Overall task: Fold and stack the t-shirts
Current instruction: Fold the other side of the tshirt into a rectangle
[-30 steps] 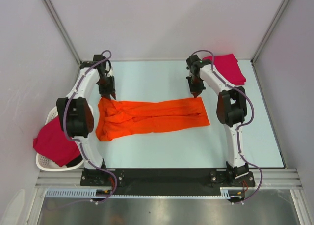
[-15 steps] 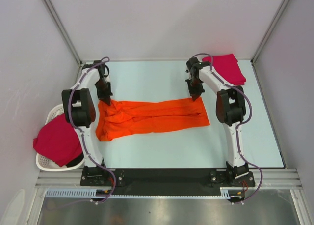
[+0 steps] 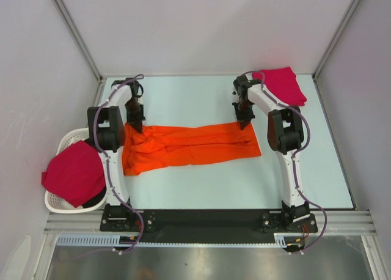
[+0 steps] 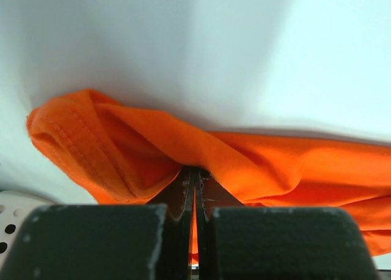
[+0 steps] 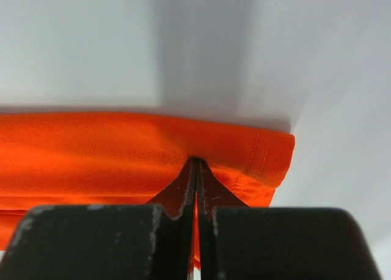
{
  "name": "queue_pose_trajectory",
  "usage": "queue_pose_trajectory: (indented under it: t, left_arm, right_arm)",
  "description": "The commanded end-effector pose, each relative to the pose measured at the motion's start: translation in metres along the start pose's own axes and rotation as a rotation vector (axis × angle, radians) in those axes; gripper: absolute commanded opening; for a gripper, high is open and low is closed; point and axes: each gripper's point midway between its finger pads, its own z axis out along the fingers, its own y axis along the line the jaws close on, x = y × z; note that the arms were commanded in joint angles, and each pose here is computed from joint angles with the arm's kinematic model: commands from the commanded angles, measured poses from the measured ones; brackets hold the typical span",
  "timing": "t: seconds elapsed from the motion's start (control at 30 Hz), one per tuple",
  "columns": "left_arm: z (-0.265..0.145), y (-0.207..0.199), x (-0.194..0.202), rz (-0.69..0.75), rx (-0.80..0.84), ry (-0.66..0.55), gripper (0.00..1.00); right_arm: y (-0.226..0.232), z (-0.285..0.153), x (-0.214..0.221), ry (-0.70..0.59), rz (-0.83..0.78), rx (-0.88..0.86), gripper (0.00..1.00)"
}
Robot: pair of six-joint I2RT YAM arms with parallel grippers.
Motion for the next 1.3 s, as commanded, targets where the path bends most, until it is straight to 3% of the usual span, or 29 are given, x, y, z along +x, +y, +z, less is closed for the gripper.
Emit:
queue_pose_trajectory:
  t: [0.0,0.4,0.53,0.73,0.87,1.07,1.27]
  left_arm:
    - [0.014,-0.011,-0.010,0.013,-0.044,-0.004,0.00]
    - [0.031,-0.040,-0.041,-0.118,-0.018,-0.052,0.00]
    - [0.015,-0.063,-0.074,-0.157,0.049,-0.139,0.00]
    - [0.018,-0.095,-0.097,-0.169,0.132,-0.173,0.00]
    - [0.005,-0.104,-0.116,-0.179,0.163,-0.257,0.00]
    - [-0.013,-0.080,-0.122,-0.212,0.105,-0.298,0.00]
    - [0.014,-0.037,-0.079,-0.213,-0.054,-0.145,0.00]
  right_arm:
    - [-0.009,0.028,0.000,0.027,0.007,0.050,0.00]
    - [-0.030,0.032,-0.026,-0.018,0.060,0.062,0.00]
    - [-0.032,0.028,-0.032,-0.050,0.065,0.067,0.00]
    - [-0.030,0.029,-0.060,-0.146,0.072,0.074,0.00]
    - [-0.034,0.033,-0.079,-0.201,0.105,0.074,0.00]
    - [-0.039,0.032,-0.079,-0.195,0.110,0.088,0.00]
    - [-0.052,0.030,-0.045,-0.131,0.105,0.126,0.00]
